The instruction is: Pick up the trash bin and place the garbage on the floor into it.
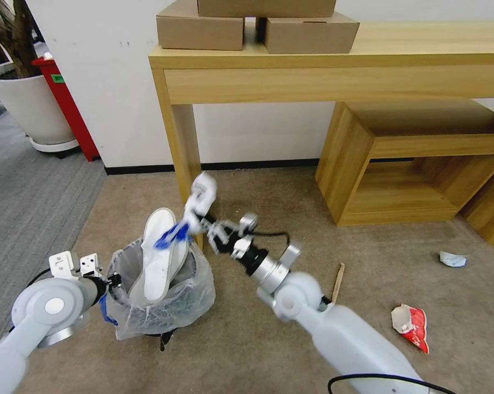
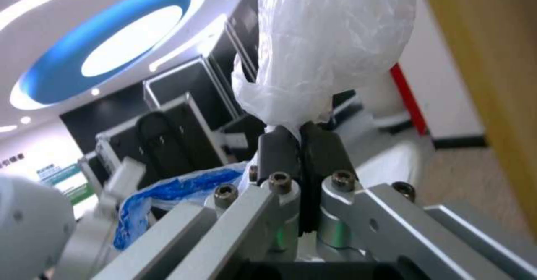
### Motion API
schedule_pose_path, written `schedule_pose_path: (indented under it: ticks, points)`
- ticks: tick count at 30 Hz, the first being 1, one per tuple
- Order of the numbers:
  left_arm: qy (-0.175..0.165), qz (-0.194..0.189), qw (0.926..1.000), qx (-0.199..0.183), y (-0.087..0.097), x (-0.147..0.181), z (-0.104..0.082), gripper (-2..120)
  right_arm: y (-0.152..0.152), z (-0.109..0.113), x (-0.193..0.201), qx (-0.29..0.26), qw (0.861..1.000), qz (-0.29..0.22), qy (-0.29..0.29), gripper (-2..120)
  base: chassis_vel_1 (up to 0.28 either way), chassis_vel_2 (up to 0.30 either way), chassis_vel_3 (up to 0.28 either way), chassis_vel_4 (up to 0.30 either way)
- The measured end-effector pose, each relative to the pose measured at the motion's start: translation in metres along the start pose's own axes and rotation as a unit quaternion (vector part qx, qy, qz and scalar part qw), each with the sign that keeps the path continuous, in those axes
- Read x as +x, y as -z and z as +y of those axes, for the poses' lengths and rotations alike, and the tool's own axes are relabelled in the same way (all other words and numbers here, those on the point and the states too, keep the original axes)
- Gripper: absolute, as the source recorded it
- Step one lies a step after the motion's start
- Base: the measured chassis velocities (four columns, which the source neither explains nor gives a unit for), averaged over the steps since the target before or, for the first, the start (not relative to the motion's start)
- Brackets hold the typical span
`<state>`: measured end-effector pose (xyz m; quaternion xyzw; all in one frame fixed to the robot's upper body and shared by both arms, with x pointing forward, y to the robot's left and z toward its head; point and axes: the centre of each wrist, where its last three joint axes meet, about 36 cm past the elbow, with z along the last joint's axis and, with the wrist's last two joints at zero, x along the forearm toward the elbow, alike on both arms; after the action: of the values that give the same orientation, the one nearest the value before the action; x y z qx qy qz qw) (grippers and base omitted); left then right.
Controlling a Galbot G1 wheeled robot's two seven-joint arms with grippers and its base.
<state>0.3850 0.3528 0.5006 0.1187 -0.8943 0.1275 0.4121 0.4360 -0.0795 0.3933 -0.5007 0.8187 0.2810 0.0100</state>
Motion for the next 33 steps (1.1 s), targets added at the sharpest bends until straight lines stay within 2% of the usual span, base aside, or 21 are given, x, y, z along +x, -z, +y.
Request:
schedule_pose_path:
  ticks: [3, 16, 23, 24, 27, 28, 30, 32, 33]
  points:
    - [-0.006, -0.002, 1.0, 0.0, 0.001, 0.004, -0.004, 0, -0.021, 0.008, -0.009, -0.015, 1.0, 0.023, -0.003, 0, 0.0, 0.0, 0.0, 0.0]
    - [-0.005, -0.002, 1.0, 0.002, 0.001, 0.001, -0.005, 0, -0.033, 0.005, -0.017, 0.01, 0.999, 0.046, -0.022, 1, 0.0, 0.0, 0.0, 0.0]
    - [-0.005, 0.001, 1.0, 0.002, 0.0, -0.002, -0.006, 0, -0.037, 0.006, -0.013, 0.004, 0.998, 0.057, -0.024, 31, 0.0, 0.0, 0.0, 0.0]
    - [-0.005, 0.001, 1.0, 0.002, 0.0, -0.002, -0.006, 0, -0.037, 0.006, -0.013, 0.004, 0.998, 0.057, -0.024, 31, 0.0, 0.0, 0.0, 0.0]
    - [-0.006, 0.0, 1.0, 0.002, 0.0, -0.002, -0.006, 0, -0.036, 0.005, -0.012, 0.005, 0.998, 0.061, -0.03, 45, 0.0, 0.0, 0.0, 0.0]
    - [-0.006, 0.0, 1.0, 0.002, 0.0, -0.002, -0.006, 0, -0.036, 0.005, -0.012, 0.005, 0.998, 0.061, -0.03, 45, 0.0, 0.0, 0.0, 0.0]
    - [-0.005, 0.0, 1.0, 0.001, 0.0, -0.002, -0.005, 0, -0.036, 0.004, -0.012, 0.007, 0.997, 0.065, -0.035, 56, 0.0, 0.0, 0.0, 0.0]
    - [-0.005, 0.0, 1.0, 0.001, 0.0, -0.002, -0.005, 0, -0.036, 0.004, -0.012, 0.008, 0.997, 0.066, -0.037, 57, 0.0, 0.0, 0.0, 0.0]
    - [-0.005, 0.0, 1.0, 0.0, 0.0, -0.001, -0.005, 0, -0.036, 0.005, -0.013, 0.007, 0.997, 0.066, -0.04, 64, 0.0, 0.0, 0.0, 0.0]
